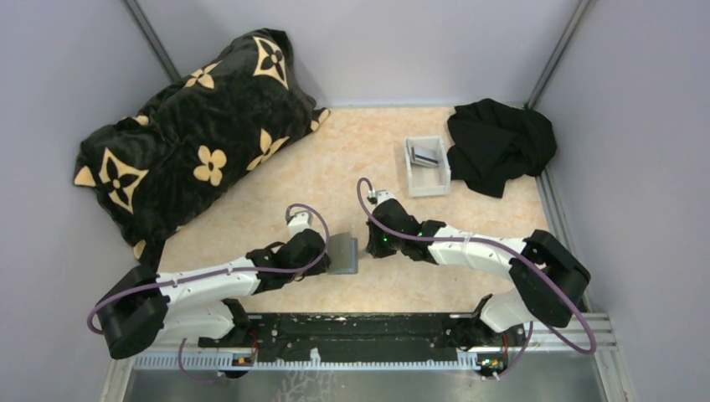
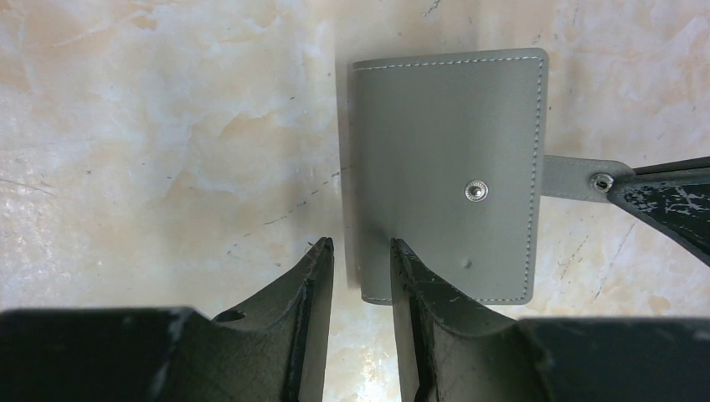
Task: Put the credit cards into the card holder
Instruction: Close the card holder at the center of the board.
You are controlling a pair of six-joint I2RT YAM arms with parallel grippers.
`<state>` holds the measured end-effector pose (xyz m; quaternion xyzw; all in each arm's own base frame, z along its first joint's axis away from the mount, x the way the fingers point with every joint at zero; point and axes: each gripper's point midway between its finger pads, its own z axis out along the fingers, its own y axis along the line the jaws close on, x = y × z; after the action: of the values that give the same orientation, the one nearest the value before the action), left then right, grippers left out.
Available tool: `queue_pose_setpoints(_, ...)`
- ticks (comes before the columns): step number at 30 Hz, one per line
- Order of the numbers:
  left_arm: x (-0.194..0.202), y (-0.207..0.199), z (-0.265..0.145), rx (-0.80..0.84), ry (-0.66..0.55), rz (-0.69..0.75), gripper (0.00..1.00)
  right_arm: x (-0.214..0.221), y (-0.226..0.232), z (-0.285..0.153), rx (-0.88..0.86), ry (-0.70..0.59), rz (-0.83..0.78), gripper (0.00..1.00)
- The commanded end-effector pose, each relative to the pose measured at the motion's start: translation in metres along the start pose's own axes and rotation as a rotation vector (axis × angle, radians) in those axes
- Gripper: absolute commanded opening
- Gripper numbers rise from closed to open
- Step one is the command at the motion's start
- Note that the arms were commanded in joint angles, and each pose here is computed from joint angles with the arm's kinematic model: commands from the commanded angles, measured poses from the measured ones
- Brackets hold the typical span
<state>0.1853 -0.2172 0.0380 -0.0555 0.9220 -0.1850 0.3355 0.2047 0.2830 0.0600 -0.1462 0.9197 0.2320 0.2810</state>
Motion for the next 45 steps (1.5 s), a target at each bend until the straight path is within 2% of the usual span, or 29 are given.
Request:
queue_pose_setpoints(1,0.001,-0.003,0.004,0.016,-0.004,0.003,0.38,-0.021,0.017,-0.002,-0.03,-0.047,-0.022,0.0)
queue_pose_setpoints(7,0.001,-0.012,0.004,0.066,-0.007,0.007,0.42,-0.021,0.019,0.001,-0.036,-0.037,-0.026,0.0)
queue_pose_setpoints(18,0.021,-0.013,0.015,0.059,0.076,0.014,0.42,-0.025,0.028,0.003,-0.056,-0.037,-0.037,0.0)
queue_pose_setpoints(45,0.024,-0.012,0.018,0.055,0.085,0.01,0.39,-0.024,0.053,0.033,-0.075,0.002,-0.085,0.0)
